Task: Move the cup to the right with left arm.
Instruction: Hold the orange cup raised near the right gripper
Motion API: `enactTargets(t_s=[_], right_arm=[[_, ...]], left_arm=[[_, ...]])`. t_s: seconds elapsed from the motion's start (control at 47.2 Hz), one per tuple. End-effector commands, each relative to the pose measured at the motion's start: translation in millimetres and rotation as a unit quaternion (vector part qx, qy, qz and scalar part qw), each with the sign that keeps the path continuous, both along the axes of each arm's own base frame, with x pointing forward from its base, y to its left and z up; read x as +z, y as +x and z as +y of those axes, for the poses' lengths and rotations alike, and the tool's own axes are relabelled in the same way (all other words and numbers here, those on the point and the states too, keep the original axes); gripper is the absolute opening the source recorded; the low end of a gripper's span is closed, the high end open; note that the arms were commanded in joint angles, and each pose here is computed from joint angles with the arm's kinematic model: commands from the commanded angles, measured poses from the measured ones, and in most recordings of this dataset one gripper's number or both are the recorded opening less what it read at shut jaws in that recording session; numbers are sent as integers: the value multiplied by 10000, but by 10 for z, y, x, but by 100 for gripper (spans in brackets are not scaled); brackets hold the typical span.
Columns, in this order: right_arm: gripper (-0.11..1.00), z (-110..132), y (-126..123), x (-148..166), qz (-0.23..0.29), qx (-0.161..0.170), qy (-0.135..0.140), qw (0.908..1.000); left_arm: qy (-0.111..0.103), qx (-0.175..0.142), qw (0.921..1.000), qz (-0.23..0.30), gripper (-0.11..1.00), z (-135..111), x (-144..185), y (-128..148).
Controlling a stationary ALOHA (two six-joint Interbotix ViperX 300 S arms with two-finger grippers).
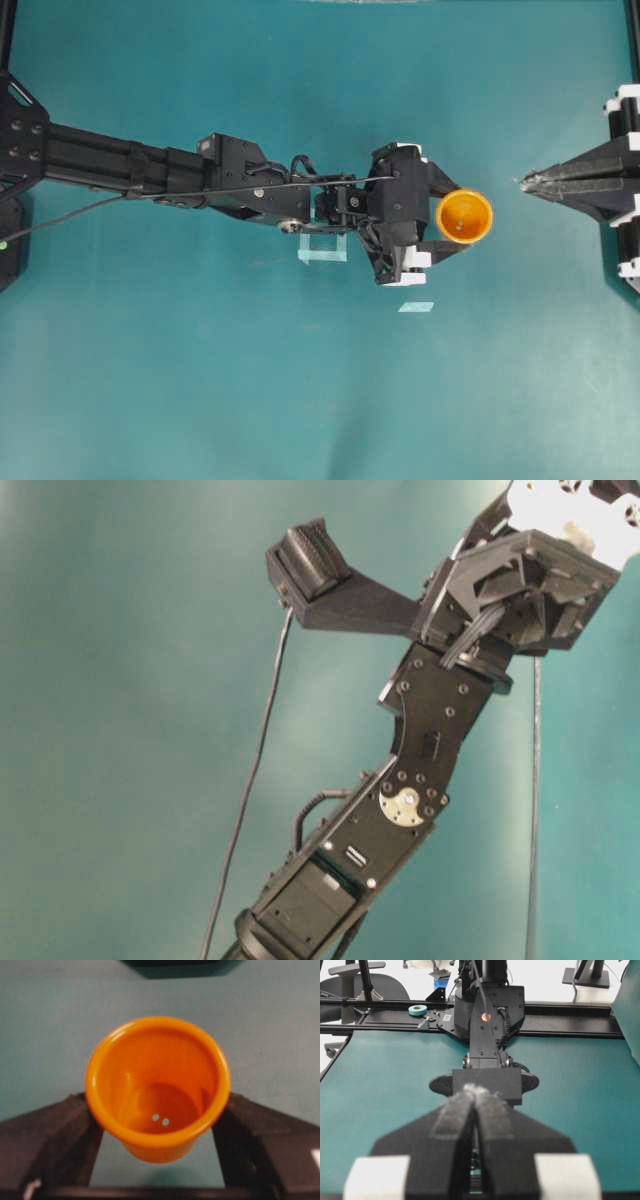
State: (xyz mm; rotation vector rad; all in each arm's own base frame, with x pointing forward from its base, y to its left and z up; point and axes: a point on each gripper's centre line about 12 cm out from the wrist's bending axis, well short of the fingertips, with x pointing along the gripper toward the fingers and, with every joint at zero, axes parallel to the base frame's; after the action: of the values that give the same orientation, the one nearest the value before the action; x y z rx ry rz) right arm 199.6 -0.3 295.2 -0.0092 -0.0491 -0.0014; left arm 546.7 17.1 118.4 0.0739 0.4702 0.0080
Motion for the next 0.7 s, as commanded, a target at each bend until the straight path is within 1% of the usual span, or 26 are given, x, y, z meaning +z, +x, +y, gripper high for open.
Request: enactTargets(t_s=[0.0, 0.254, 0.508, 0.678], right_arm=[[0, 1, 17, 134, -169, 2, -23, 9999], [0, -2, 20, 131, -161, -5, -23, 9999], [0, -2, 17, 140, -176, -4, -31, 9998], [0, -2, 20, 137, -169, -5, -38, 9999]], left_arm=[[-12, 19, 9997, -231, 64, 11, 216, 70], [-15, 22, 10000, -70, 64, 12, 185, 56], [-15, 23, 10000, -62, 64, 12, 190, 54], [-24, 28, 10000, 45, 64, 12, 161, 44]])
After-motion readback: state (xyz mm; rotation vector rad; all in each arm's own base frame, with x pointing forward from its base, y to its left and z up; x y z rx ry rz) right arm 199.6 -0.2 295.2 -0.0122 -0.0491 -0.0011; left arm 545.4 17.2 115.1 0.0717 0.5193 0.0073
